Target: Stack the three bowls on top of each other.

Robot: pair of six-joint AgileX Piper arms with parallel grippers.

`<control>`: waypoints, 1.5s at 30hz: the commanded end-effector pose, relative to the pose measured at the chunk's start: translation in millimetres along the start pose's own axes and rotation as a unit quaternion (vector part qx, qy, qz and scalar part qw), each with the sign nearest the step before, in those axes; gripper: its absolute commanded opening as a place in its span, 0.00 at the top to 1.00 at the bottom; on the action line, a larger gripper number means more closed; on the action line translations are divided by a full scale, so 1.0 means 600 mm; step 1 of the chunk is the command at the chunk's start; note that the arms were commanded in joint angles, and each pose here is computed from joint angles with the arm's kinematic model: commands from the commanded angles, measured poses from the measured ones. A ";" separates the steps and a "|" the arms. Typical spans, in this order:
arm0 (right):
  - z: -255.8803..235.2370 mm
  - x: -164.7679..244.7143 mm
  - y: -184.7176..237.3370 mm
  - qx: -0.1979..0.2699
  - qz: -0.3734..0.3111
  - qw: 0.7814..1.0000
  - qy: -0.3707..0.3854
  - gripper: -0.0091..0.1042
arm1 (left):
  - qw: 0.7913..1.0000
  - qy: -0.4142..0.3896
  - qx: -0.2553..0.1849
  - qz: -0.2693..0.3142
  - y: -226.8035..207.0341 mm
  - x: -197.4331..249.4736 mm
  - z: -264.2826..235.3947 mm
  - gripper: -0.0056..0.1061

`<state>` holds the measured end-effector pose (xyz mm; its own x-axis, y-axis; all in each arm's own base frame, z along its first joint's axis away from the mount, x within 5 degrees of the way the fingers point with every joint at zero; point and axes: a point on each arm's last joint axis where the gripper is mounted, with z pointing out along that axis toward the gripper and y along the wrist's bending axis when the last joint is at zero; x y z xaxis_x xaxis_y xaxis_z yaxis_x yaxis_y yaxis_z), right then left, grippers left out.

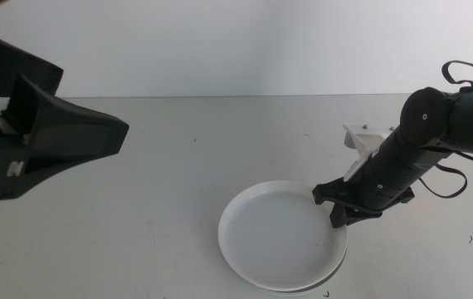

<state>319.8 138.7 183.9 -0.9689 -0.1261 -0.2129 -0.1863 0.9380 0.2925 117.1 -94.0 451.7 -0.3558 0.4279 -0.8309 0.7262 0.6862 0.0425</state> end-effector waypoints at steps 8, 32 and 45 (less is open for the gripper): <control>-0.034 -0.009 0.013 -0.011 -0.014 0.999 -0.033 0.61 | 0.999 -0.048 -0.005 -0.004 -0.001 -0.018 -0.015 0.01; -0.259 -0.091 0.089 -0.053 -0.083 0.963 -0.252 0.48 | 0.999 -0.048 -0.005 -0.004 -0.001 -0.018 -0.015 0.01; -0.340 -0.108 0.107 -0.034 -0.123 0.947 -0.296 0.48 | 0.980 -0.052 -0.165 -0.098 0.080 -0.054 0.043 0.01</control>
<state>347.1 147.8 369.6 -0.7285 -0.1315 -0.6723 -0.3989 0.8793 0.2601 168.6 -95.6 449.8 -0.4633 0.2879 -0.8382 0.4934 0.8694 0.0259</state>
